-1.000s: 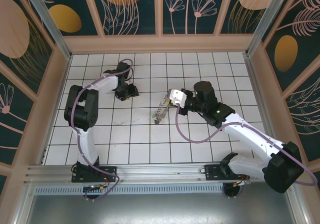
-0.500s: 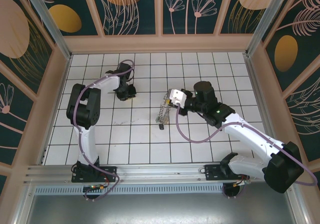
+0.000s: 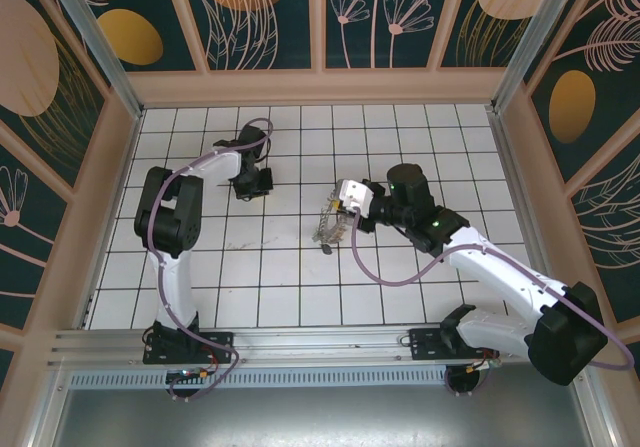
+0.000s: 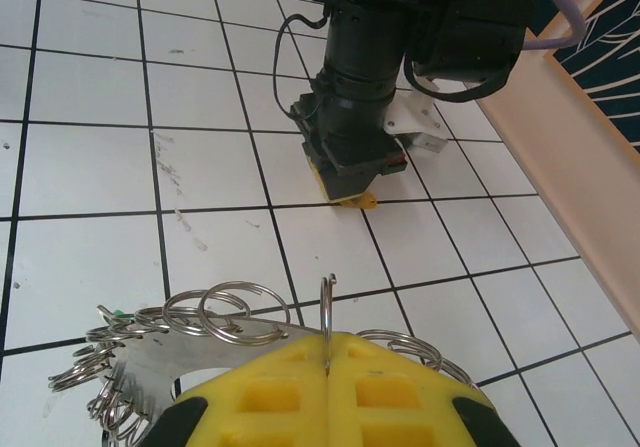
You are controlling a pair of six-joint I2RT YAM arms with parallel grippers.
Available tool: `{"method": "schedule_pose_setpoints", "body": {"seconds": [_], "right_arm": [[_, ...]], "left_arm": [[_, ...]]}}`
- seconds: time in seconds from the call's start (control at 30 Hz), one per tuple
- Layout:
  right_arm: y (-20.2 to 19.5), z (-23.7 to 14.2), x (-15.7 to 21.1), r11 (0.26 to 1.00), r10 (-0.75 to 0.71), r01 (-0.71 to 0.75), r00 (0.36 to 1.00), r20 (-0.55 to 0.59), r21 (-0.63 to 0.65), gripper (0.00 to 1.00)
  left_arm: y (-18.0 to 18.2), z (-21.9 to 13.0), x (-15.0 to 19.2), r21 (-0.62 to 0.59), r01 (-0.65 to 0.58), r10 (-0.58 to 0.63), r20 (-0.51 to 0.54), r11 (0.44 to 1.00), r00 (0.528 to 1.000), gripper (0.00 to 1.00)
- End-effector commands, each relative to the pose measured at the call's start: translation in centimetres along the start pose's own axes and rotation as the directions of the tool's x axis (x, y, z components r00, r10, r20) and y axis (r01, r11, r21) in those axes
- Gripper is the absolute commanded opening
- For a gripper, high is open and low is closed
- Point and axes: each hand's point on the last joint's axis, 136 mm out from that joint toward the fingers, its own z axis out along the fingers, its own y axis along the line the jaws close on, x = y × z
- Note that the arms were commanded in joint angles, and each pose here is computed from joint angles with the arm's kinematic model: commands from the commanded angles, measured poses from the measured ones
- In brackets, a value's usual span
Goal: Put the keys on the keyring
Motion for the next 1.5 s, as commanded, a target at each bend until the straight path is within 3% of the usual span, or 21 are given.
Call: {"method": "schedule_pose_setpoints", "body": {"seconds": [0.0,0.1,0.17,0.3,0.5,0.67,0.8,0.9,0.97,1.13,1.3,1.43,1.47], "right_arm": [[-0.1,-0.2,-1.2,0.999,0.025,-0.023,0.997,0.067,-0.027,0.0],[0.2,0.0,-1.4,0.998,0.04,-0.035,0.996,0.081,-0.059,0.0],[0.3,0.2,-1.6,0.996,0.052,-0.045,0.994,0.094,-0.071,0.0],[0.0,0.4,-1.7,0.996,0.063,-0.055,0.992,0.111,-0.07,0.0],[-0.2,0.3,-1.0,0.996,0.074,-0.069,0.993,0.096,-0.057,0.0],[-0.4,-0.1,-0.1,0.997,0.072,-0.07,0.995,0.063,-0.045,0.0],[-0.4,-0.3,0.7,0.997,0.056,-0.056,0.998,0.017,-0.046,0.0],[-0.4,-0.4,1.2,0.997,0.05,-0.051,0.999,-0.011,-0.062,0.0],[-0.2,-0.3,1.4,0.996,0.047,-0.048,0.999,-0.022,-0.071,0.0],[-0.2,-0.2,1.3,0.996,0.045,-0.046,0.999,-0.016,-0.081,0.0],[-0.1,-0.3,1.7,0.996,0.03,-0.033,0.999,-0.04,-0.082,0.0],[-0.1,-0.5,1.7,0.996,0.02,-0.025,0.998,-0.054,-0.084,0.0],[-0.1,-0.5,1.7,0.996,0.017,-0.022,0.998,-0.056,-0.085,0.0]], "left_arm": [[-3.5,-6.1,-2.3,0.14,-0.202,0.175,0.185,0.969,0.967,0.0],[-7.2,-11.4,-2.8,0.284,-0.389,0.269,0.382,0.876,0.884,0.0],[-9.1,-14.7,-2.4,0.319,-0.529,0.323,0.518,0.786,0.792,0.0],[-9.6,-16.7,-0.5,0.218,-0.726,0.463,0.643,0.652,0.61,0.0],[-7.0,-14.0,2.4,-0.005,-0.865,0.726,0.546,0.501,0.417,0.0],[-4.4,-9.4,7.3,-0.064,-0.956,0.888,0.391,0.287,0.24,0.0],[-2.3,-6.7,9.7,-0.044,-0.98,0.946,0.274,0.192,0.173,0.0],[-2.1,-5.3,11.6,-0.009,-0.991,0.958,0.26,0.13,0.123,0.0],[-2.2,-4.6,12.6,0.029,-0.993,0.957,0.265,0.11,0.114,0.0],[-2.4,-3.1,13.1,0.047,-0.994,0.954,0.28,0.098,0.107,0.0],[-1.7,-1.2,13.5,0.097,-0.991,0.967,0.228,0.091,0.111,0.0],[-1.3,-1.2,12.8,0.048,-0.995,0.974,0.207,0.089,0.097,0.0],[-1.3,-1.3,12.8,0.043,-0.995,0.973,0.209,0.088,0.095,0.04]]}}
